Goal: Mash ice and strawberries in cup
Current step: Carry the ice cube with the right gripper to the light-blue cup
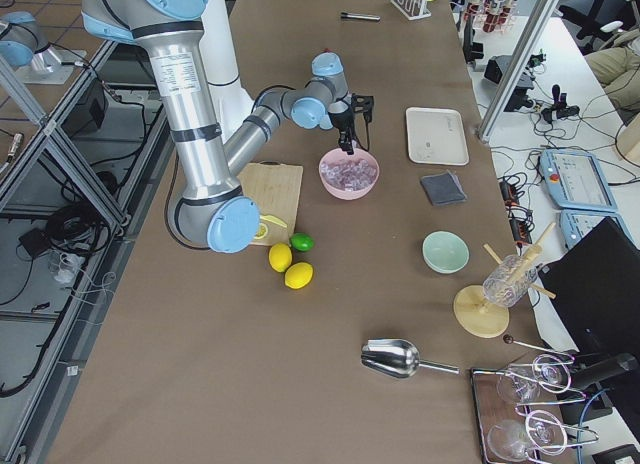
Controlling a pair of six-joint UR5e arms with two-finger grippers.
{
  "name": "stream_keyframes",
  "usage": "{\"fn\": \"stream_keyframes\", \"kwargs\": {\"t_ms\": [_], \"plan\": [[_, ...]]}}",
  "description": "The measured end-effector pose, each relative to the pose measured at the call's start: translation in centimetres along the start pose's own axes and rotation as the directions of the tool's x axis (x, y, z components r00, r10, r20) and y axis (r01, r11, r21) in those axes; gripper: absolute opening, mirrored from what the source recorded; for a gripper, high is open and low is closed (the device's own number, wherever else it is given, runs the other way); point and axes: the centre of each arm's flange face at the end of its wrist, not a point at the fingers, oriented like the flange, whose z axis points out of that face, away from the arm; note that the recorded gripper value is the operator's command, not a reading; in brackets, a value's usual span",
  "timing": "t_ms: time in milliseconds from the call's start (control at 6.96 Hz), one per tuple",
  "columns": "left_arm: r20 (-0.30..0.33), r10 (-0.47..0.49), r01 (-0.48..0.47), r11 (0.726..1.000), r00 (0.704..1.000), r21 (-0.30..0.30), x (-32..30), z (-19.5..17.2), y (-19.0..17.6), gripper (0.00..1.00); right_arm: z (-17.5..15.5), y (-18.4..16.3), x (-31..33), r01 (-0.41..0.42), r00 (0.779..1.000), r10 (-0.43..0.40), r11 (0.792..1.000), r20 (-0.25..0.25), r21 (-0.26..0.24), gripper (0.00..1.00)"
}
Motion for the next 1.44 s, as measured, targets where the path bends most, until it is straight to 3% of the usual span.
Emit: {"fn": "stream_keyframes", "kwargs": {"t_ms": [287, 575, 1149, 1436], "plan": [[-0.004, 0.017, -0.017, 1.0, 1.0, 0.012, 0.8, -0.5, -0.4, 0.98, -2.8, -0.9, -5.2, 0.029, 0.995, -0.032, 0.999, 0.094, 0.034, 0.0], [-0.01, 0.041, -0.04, 0.999, 0.999, 0.031, 2.1, -1.5, -1.4, 0.99, -4.0, 0.2, -9.4, 0.099, 0.982, -0.107, 0.993, 0.153, 0.059, 0.0], [-0.018, 0.061, -0.06, 0.997, 0.998, 0.05, 3.3, -2.4, -2.0, 0.98, -2.5, 4.1, -16.7, 0.255, 0.947, -0.267, 0.963, 0.18, 0.085, 0.0], [-0.064, 0.059, -0.057, 0.998, 0.996, 0.039, 3.6, -2.4, -1.7, 0.98, -1.8, 6.5, -18.1, 0.329, 0.923, -0.34, 0.94, 0.18, 0.087, 0.0]]}}
